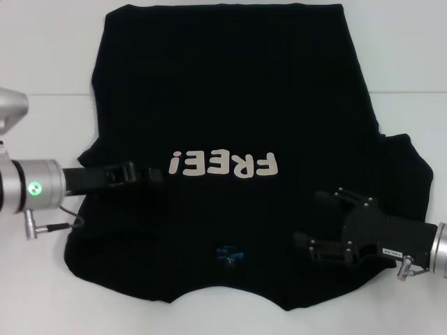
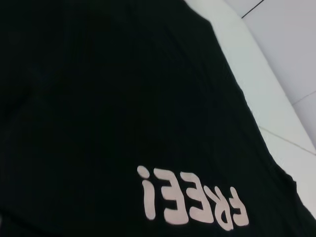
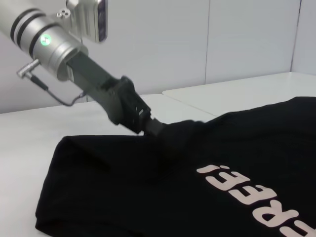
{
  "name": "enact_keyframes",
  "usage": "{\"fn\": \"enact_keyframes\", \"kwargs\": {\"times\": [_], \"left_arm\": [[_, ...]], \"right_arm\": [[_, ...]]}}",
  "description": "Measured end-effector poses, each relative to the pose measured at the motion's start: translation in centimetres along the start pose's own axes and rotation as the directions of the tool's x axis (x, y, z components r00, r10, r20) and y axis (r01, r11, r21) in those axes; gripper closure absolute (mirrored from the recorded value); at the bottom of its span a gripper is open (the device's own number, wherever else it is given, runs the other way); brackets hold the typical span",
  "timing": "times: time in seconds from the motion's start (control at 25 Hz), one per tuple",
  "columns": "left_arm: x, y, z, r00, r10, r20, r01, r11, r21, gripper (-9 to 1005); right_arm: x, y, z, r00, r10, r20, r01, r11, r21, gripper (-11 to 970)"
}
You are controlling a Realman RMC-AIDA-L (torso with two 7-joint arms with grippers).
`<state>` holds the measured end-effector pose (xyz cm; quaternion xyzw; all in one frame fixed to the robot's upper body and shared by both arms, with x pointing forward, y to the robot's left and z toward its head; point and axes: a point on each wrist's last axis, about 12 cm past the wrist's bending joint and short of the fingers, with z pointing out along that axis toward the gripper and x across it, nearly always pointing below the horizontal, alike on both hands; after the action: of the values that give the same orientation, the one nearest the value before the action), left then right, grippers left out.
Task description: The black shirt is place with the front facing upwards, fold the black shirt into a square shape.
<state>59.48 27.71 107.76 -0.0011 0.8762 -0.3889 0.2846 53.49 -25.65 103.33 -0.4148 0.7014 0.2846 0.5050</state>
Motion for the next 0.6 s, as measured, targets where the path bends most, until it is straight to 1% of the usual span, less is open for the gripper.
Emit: {"fn": "enact_keyframes", "kwargs": {"times": [0.08,0.16,0.2,0.32,0.4,0.44,0.52,0.6], "left_arm": [[0.5,0.1,0.4,0.999,-0.035,0.005,0.035,0.999,0.015,947],[0.9,0.2,0.4,0.997,-0.081,0.015,0.080,0.996,0.049,872],[1.0,0.2,0.3,0.996,-0.088,0.017,0.087,0.995,0.057,835],[0.8,0.7,-0.6,0.992,-0.120,0.035,0.117,0.990,0.080,722],[0.7,1.5,-1.5,0.987,-0.150,0.062,0.146,0.987,0.068,626],[0.6,2.2,-2.2,0.980,-0.180,0.087,0.177,0.983,0.051,578],[0.6,3.5,-3.4,0.959,-0.244,0.145,0.243,0.970,0.026,482],[0.7,4.4,-4.0,0.941,-0.281,0.189,0.285,0.959,0.007,412]], "right_arm": [[0.0,0.0,0.0,1.000,0.000,0.000,0.000,1.000,0.000,18],[0.0,0.0,0.0,1.000,0.000,0.000,0.000,1.000,-0.001,17],[0.0,0.1,0.0,1.000,0.001,0.000,-0.001,1.000,-0.001,17],[0.1,0.1,0.0,1.000,0.002,0.000,-0.002,1.000,-0.002,18],[0.1,0.1,0.0,1.000,0.004,0.000,-0.004,1.000,0.000,18],[0.1,0.1,0.0,1.000,0.006,0.000,-0.006,1.000,0.000,18],[0.1,0.1,-0.1,1.000,0.007,0.000,-0.007,1.000,0.000,18],[0.1,0.1,-0.1,1.000,0.008,0.001,-0.008,1.000,0.001,18]]}}
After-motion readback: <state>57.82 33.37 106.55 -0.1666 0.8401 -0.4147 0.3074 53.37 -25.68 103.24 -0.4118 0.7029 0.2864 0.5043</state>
